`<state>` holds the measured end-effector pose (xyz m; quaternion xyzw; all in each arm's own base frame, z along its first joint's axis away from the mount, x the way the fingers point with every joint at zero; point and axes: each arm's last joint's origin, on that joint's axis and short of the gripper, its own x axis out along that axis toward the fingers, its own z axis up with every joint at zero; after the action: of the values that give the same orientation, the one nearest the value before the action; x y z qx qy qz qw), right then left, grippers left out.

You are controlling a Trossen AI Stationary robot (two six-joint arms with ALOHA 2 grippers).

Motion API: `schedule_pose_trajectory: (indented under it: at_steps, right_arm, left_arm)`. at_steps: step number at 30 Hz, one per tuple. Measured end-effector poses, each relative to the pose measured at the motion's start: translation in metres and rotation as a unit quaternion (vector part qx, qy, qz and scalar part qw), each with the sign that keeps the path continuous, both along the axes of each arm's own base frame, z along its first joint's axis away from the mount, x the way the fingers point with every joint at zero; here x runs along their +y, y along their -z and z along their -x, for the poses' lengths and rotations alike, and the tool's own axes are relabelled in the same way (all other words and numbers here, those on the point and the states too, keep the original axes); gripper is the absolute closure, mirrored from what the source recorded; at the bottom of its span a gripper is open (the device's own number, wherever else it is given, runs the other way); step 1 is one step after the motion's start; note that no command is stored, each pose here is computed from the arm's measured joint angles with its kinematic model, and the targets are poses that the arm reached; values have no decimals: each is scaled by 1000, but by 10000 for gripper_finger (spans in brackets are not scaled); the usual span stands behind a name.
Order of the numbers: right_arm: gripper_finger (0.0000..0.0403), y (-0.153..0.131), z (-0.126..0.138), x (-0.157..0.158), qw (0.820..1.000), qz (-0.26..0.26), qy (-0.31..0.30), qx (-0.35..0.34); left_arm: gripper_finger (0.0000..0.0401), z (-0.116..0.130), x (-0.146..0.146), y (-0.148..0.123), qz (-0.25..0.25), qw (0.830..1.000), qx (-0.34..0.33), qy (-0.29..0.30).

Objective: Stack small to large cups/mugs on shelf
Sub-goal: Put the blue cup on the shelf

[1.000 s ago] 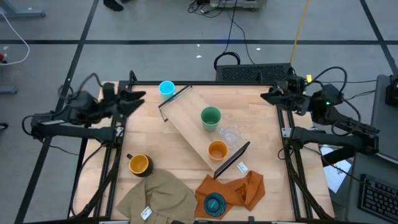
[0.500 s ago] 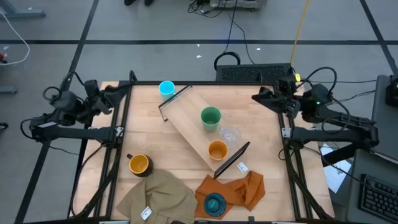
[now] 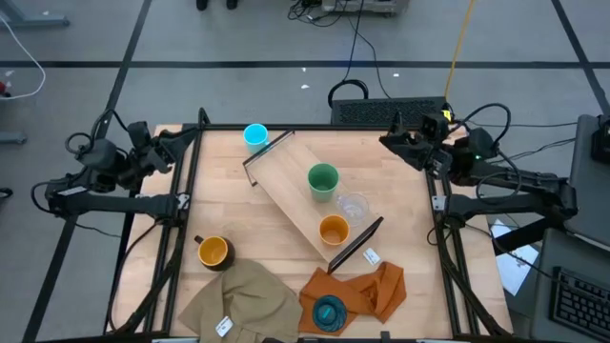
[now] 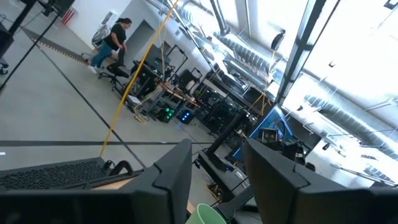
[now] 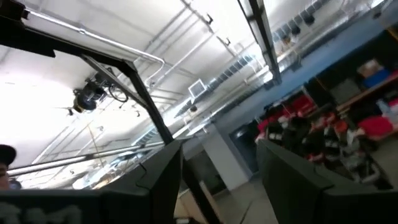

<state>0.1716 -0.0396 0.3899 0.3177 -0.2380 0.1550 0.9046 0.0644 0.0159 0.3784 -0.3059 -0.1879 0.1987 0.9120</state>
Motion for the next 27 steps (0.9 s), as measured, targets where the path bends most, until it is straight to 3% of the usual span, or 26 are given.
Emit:
schedule_pose_trajectory:
  at_steps: [5, 12, 16, 20, 27]
  right_arm:
    - [206, -8, -9, -3, 999, 25, 19, 10]
    - [206, -23, -21, -5, 999, 44, 8, 8]
    - [206, -27, -25, -6, 999, 35, -9, 10]
    - [206, -25, -27, -5, 999, 24, -19, 18]
    - [206, -24, -30, 3, 999, 31, -35, 21]
  left_arm:
    - [266, 0, 0, 0, -3, 1000, 2, -2]
    - [269, 0, 2, 3, -33, 997, 45, -58]
    - [239, -4, 5, 1, -49, 991, 57, -108]
    - [194, -4, 6, -10, -66, 987, 18, -143]
    - [118, -4, 6, -17, -41, 988, -36, -147]
